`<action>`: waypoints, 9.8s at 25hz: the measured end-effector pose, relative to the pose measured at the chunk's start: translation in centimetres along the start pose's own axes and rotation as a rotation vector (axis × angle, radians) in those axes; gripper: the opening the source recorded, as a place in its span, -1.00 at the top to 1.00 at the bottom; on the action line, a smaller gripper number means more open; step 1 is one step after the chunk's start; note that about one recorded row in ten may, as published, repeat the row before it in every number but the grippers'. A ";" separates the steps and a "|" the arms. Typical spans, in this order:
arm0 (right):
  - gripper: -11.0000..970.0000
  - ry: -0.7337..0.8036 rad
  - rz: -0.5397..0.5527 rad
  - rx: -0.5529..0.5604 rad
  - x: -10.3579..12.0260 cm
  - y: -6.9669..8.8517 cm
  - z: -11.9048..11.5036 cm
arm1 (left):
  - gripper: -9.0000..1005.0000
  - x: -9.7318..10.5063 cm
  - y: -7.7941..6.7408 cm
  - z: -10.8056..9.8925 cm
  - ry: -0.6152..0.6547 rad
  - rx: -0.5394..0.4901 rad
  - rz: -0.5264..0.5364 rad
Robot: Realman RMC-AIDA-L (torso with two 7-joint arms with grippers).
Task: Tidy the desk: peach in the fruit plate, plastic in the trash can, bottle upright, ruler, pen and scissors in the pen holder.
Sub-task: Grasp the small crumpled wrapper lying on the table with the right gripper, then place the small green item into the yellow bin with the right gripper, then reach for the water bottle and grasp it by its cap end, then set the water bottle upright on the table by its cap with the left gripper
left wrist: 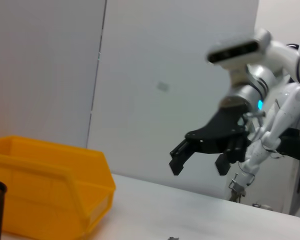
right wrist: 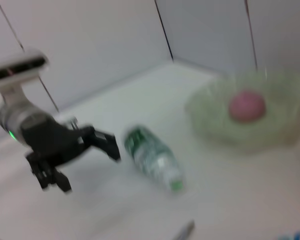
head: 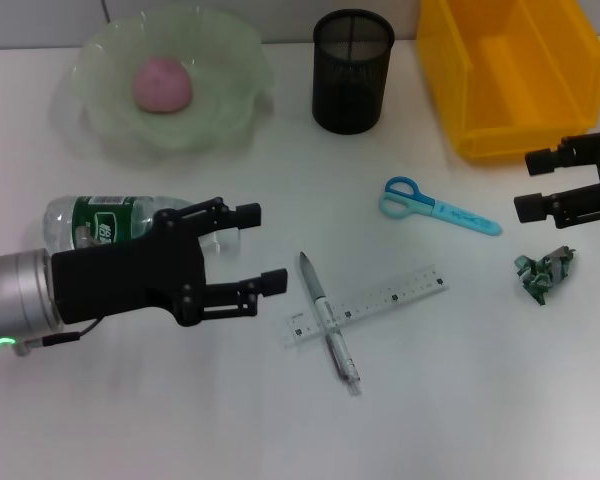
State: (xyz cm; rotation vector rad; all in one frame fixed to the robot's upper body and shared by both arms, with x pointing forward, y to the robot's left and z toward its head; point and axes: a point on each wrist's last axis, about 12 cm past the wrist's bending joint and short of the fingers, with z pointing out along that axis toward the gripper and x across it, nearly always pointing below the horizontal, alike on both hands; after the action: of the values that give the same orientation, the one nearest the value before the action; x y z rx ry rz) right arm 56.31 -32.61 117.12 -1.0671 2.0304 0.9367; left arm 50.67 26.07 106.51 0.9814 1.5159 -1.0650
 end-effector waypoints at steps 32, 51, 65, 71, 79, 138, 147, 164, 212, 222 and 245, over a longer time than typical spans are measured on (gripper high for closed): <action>-0.51 0.681 -0.234 0.184 -0.9 -0.6 7.9 | -0.66 0.3 0.2 1.1 0.028 -0.007 0.012; -0.24 0.701 -0.248 0.219 0.2 -1.1 8.3 | -0.66 0.1 0.3 1.2 0.022 -0.009 0.008; 0.43 0.481 -0.162 0.191 -2.7 -0.9 4.9 | -0.66 -0.1 0.4 1.4 0.021 -0.006 0.015; 0.52 0.108 -0.113 0.316 -6.1 -1.1 0.3 | -0.66 -0.1 0.4 1.4 0.022 -0.006 0.015; 0.65 -0.107 -0.047 0.554 -7.1 -4.0 1.1 | -0.66 -0.2 0.5 1.4 0.022 -0.006 0.017; -0.53 -0.259 -0.220 -0.008 9.5 3.0 7.5 | -0.66 -5.9 4.9 0.9 0.253 0.005 0.045; -0.53 -0.258 -0.218 -0.004 9.9 3.1 7.4 | -0.66 -11.9 7.0 6.5 0.694 0.022 0.168; -0.53 -0.269 -0.199 -0.004 10.3 3.4 7.3 | -0.66 -11.2 7.5 11.7 1.115 -0.059 0.339; -0.53 -0.301 -0.191 -0.029 10.1 3.7 6.8 | 0.10 -13.9 7.3 8.8 0.910 -0.029 0.289; -0.53 -0.305 -0.195 -0.039 9.9 3.8 6.8 | 0.10 -15.7 7.5 5.8 0.739 -0.092 0.242; -0.53 -0.311 -0.201 -0.051 9.7 3.9 7.1 | 0.10 -14.8 9.7 -4.1 0.466 -0.389 -0.006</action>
State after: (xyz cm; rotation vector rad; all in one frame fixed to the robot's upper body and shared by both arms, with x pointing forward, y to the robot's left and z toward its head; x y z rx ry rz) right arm 50.06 -29.03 106.77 -1.0567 1.6238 0.9851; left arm 61.30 31.71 120.11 0.9838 2.0105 -0.5248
